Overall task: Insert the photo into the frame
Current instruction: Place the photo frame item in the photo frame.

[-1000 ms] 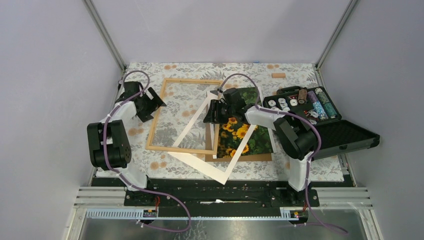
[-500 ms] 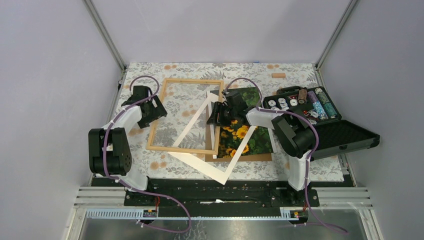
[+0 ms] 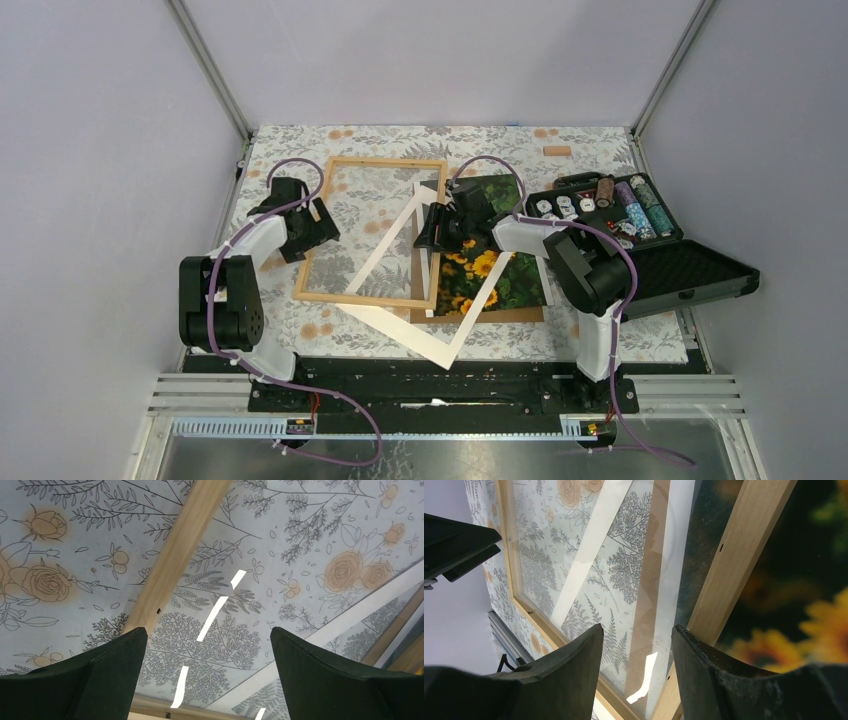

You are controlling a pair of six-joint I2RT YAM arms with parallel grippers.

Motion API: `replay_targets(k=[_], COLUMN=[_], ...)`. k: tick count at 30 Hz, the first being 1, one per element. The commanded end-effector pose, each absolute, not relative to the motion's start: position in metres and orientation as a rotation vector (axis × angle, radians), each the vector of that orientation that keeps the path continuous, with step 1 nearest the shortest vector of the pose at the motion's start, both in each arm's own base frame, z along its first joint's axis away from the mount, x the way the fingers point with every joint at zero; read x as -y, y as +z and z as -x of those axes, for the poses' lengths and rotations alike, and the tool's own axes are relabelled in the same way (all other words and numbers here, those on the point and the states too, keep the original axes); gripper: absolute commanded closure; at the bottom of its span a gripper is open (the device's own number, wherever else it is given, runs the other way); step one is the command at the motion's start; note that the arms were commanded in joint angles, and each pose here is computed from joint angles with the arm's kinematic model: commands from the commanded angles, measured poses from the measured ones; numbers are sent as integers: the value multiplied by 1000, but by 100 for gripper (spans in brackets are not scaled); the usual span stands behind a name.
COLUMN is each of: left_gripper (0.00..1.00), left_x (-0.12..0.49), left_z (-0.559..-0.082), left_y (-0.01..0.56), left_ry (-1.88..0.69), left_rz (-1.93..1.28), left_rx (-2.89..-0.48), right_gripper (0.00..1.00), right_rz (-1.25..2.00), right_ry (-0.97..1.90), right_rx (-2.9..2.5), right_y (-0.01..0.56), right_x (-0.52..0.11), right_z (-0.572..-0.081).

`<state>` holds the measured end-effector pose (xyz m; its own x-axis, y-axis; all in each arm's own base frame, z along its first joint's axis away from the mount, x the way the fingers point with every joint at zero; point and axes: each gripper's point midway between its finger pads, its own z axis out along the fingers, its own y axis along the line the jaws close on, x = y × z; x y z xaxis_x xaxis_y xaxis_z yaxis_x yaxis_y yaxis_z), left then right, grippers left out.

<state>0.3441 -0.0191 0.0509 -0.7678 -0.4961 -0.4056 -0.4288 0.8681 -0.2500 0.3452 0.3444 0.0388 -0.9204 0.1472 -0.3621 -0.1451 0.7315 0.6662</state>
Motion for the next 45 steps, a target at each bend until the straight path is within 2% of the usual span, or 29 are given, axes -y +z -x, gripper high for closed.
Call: replay_targets(k=[1, 24, 33, 39, 41, 45], left_gripper=[1, 1, 1, 1, 1, 1], left_x=[24, 28, 31, 16, 7, 0], left_z=[-352, -342, -362, -401, -413, -429], left_y=[53, 28, 78, 131, 136, 129], left_ry=[-230, -222, -273, -409, -481, -534], left_rz=[651, 667, 626, 728, 793, 856], left_rx=[-2549, -2632, -2529, -2321, -2264, -2249], right_gripper=[40, 40, 39, 33, 29, 27], right_rz=[-30, -51, -22, 82, 97, 57], right_ry=[985, 1008, 1018, 960, 917, 877], right_rx=[-2504, -2511, -2485, -2419, -2406, -2410], right_y=[50, 45, 56, 82, 85, 84], right_x=[-335, -335, -336, -331, -328, -315], right_z=[-354, -351, -353, -367, -375, -390])
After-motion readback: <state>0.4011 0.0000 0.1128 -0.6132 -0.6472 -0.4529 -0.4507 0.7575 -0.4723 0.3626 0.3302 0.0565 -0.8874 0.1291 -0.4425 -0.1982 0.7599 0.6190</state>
